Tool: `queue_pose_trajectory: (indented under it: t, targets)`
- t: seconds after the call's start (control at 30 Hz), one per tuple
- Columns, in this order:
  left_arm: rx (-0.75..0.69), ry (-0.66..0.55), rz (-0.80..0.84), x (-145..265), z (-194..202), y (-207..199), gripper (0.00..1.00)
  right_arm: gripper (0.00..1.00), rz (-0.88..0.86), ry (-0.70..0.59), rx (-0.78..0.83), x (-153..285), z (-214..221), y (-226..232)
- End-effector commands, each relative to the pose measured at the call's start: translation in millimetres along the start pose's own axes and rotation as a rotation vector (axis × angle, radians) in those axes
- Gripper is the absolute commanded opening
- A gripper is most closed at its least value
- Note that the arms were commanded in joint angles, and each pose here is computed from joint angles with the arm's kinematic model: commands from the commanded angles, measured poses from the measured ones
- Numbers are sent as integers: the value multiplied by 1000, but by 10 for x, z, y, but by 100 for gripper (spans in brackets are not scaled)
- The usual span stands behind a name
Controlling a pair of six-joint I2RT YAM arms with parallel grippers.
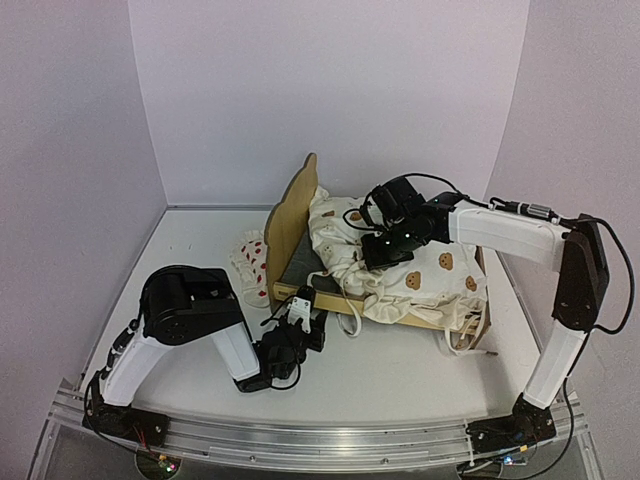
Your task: Set up the pet bed
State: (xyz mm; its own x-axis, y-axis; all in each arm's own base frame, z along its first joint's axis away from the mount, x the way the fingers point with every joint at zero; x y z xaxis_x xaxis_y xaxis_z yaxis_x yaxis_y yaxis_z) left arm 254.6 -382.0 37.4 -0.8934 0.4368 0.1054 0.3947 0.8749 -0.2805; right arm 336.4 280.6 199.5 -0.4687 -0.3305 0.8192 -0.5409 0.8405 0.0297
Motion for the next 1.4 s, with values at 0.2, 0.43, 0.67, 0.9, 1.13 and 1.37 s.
queue_pose_trajectory:
  t: [0.2, 0.43, 0.67, 0.9, 1.13, 1.37]
  targets:
    - [22, -59, -34, -160, -55, -17, 17, 0, -22, 20, -11, -33, 30, 8]
    - [14, -79, -46, -163, -54, 6, 0, 0, -29, 23, -15, -52, 37, 16]
    - [-1, -38, -24, -66, -104, 12, 0, 0, -25, 19, -19, -53, 19, 13]
    - [-51, 97, -24, 213, -193, 92, 0, 0, -81, 4, -39, -19, -64, 82]
    - [-47, 211, -108, 510, -337, 301, 0, 0, -169, 6, -58, -81, -162, 227]
    - [-56, 317, -266, 662, -397, 538, 0, 0, -262, -23, -59, -122, -380, 458]
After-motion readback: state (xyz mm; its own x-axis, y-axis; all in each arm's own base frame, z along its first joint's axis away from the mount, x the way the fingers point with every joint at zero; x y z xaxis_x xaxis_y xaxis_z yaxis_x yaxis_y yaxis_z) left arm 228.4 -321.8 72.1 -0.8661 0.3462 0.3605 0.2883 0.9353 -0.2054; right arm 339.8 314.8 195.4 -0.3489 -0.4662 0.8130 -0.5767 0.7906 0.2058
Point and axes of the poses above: each gripper's point midway between its finger pads, its own x axis back along the fingers, its own y axis along the line the jaws close on, z = x × y, the point moved 6 cm from there along x, back along the fingers, and after that the axes turned 11 degrees about x, right-handed, at the moved point
